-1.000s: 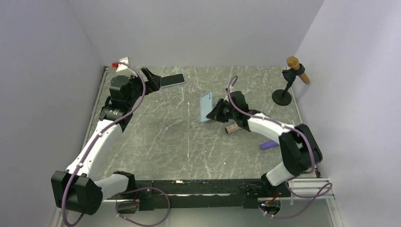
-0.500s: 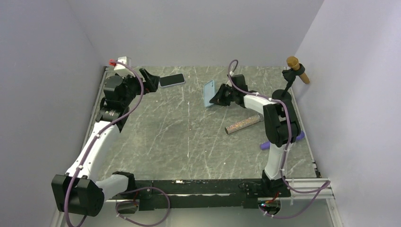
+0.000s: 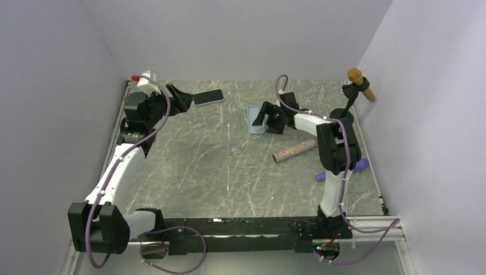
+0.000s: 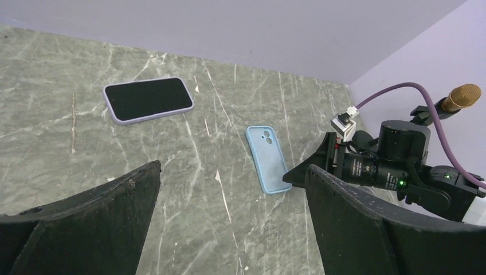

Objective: Take the phone out of the phone case
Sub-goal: Place the phone case at the center of the board.

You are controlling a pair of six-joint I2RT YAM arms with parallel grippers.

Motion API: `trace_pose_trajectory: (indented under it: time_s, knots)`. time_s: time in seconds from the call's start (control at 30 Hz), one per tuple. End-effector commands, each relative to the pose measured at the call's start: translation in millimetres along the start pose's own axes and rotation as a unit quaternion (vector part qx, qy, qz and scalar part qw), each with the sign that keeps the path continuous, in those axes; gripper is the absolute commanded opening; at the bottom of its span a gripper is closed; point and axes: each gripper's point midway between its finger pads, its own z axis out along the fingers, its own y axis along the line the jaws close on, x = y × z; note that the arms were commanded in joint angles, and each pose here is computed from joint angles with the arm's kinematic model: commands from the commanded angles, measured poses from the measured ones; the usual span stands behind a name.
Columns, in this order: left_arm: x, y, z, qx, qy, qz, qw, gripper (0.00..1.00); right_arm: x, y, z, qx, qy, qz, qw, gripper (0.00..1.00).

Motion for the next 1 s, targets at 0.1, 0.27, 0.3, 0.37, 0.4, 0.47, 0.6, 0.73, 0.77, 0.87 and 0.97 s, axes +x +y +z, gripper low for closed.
trace_pose_trajectory:
  time_s: [0.1,0.27,0.3,0.37,0.4,0.47,0.6,0.73,0.77,0.87,0.97]
  knots:
    - [-4.3,-12.8,7.9,0.041,0.0,-0.01,0.999,0.99,3.3,-13.0,-56.7,0.101,-0.045,-0.078,0.991,1.0]
    - [12.1,-11.3,18.7,0.056,0.032,-0.029,0.998,0.97,18.9,15.1,-97.4,0.091,-0.076,-0.134,0.984,1.0]
    - [16.5,-10.7,22.0,0.059,0.041,-0.033,0.997,0.96,22.7,25.3,-104.8,0.077,-0.087,-0.142,0.983,1.0]
    - [27.3,-7.1,28.8,0.062,0.062,-0.041,0.995,0.95,35.4,43.7,-118.5,0.039,-0.103,-0.151,0.982,1.0]
    - [32.5,-3.8,32.1,0.059,0.07,-0.045,0.995,0.94,41.5,48.7,-122.8,0.024,-0.108,-0.148,0.983,0.99]
    - [45.9,7.5,39.1,0.044,0.087,-0.054,0.994,0.94,55.6,53.1,-127.2,-0.001,-0.11,-0.137,0.984,0.97]
    - [67.3,24.5,48.8,0.023,0.11,-0.075,0.991,0.93,81.7,60.1,-132.7,-0.049,-0.112,-0.127,0.984,0.95]
    - [80.8,55.8,61.7,-0.009,0.116,-0.141,0.983,0.94,91.2,56.9,-143.4,-0.056,-0.116,-0.135,0.982,0.94]
    - [87.9,63.1,65.6,-0.012,0.121,-0.185,0.975,0.94,90.8,56.9,-148.4,-0.056,-0.12,-0.139,0.981,0.94]
    - [82.9,93.6,82.0,0.016,0.075,-0.321,0.944,0.82,81.0,61.1,-169.7,-0.061,-0.148,-0.154,0.975,0.96]
    - [85.4,125.6,104.4,0.006,0.05,-0.382,0.923,0.77,72.0,66.4,-187.6,-0.079,-0.168,-0.157,0.97,0.97]
